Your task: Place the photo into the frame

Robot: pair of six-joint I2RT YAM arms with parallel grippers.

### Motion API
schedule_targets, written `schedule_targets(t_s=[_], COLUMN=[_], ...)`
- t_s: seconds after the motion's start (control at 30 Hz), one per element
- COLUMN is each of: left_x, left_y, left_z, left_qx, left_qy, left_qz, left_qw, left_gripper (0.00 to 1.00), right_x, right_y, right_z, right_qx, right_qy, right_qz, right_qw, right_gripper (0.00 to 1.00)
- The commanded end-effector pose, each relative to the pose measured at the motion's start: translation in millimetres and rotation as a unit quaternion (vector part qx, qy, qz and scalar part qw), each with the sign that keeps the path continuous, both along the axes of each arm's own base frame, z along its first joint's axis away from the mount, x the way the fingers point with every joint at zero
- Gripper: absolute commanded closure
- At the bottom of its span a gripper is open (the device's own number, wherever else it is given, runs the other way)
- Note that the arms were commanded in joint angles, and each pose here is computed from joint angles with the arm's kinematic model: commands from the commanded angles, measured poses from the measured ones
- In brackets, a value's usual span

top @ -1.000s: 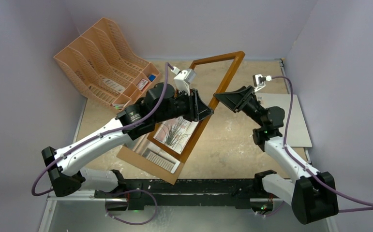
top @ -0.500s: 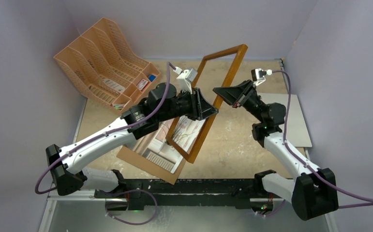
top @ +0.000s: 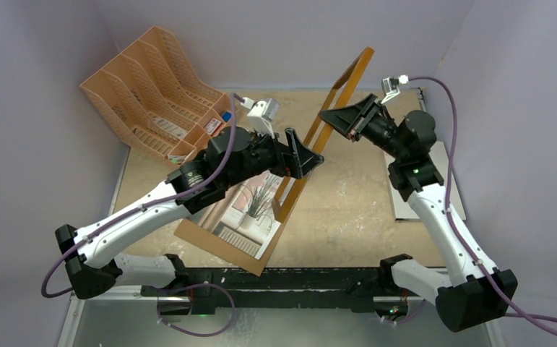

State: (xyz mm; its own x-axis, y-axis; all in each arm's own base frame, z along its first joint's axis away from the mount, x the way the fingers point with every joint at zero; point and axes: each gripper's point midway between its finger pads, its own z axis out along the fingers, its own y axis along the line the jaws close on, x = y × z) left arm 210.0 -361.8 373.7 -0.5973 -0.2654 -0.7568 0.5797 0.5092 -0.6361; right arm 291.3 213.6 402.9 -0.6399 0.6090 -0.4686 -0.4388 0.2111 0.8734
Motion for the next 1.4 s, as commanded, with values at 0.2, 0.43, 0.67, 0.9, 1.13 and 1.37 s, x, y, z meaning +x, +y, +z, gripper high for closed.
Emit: schedule_targets(t_s=[0.2,0.43,0.67,0.9,1.13,1.37], left_x=[7,21,27,37,42,42], left_y=[70,93,94,126,155,162], left_z=[37,-16,-98,-143,-155,-162], left_qx=[0.013,0.103,0.185,0.237,0.256,0.270], left_qy=[-0.070,-0.050,0.002,0.029,0.023,0.020], left_qz=[0.109,0.165,0.180,0.267,0.329,0.339], left_qw=[0.991,0.980,0.966,0.934,0.908,0.901], left_gripper=[0.09,0.09,0.09,0.12,0.12,0.12], right_x=[14,8,22,68,112,125], right_y=[-28,-58,-67,-49,-19,11], right_z=[17,4,-40,-93,-131,-161], right_qx=[-0.180,-0.269,-0.326,-0.325,-0.284,-0.265], right_qy=[-0.013,0.032,0.091,0.125,0.156,0.185], right_qz=[-0.081,-0.135,-0.139,-0.117,-0.093,-0.090], right_qw=[0.980,0.953,0.931,0.930,0.942,0.942], right_gripper=[1.00,1.00,1.00,1.00,1.00,1.00])
